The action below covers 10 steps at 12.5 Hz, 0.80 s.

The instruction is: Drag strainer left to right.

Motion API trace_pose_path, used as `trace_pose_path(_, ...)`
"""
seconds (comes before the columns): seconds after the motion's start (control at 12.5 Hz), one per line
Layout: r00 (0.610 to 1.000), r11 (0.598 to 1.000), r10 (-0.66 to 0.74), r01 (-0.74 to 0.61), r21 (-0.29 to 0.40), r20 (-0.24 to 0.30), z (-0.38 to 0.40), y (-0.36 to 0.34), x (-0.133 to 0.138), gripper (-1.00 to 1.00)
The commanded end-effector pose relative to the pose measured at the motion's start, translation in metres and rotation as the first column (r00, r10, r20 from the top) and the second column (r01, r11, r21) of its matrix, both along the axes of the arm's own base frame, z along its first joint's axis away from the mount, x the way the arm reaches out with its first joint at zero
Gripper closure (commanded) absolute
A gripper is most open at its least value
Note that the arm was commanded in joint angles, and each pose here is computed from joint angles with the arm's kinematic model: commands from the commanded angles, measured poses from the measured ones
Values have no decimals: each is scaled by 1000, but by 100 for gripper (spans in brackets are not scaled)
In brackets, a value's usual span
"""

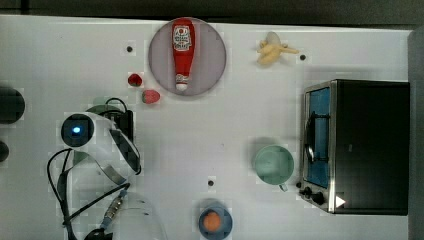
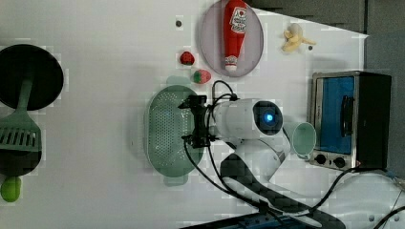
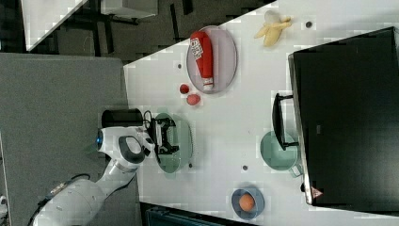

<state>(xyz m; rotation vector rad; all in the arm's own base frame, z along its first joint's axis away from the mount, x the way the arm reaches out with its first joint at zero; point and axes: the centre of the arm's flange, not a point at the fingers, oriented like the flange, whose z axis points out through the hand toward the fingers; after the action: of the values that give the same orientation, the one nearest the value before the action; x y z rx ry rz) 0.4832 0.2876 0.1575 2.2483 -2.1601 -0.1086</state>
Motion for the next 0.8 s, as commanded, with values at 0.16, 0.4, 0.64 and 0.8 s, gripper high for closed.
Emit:
trace_pose_path(0.16, 998, 998, -59, 59, -12, -2, 4, -39, 13, -100)
trace_pose_path(0.4, 1000, 1000, -3, 3, -20, -7, 7, -67, 11, -100)
trace_pose_path(0.64, 1000, 1000, 11, -11, -20, -2, 10, -99, 15, -100)
trace_pose_path(0.8, 1000, 1000, -11, 11, -25, -5, 8, -119, 20, -100)
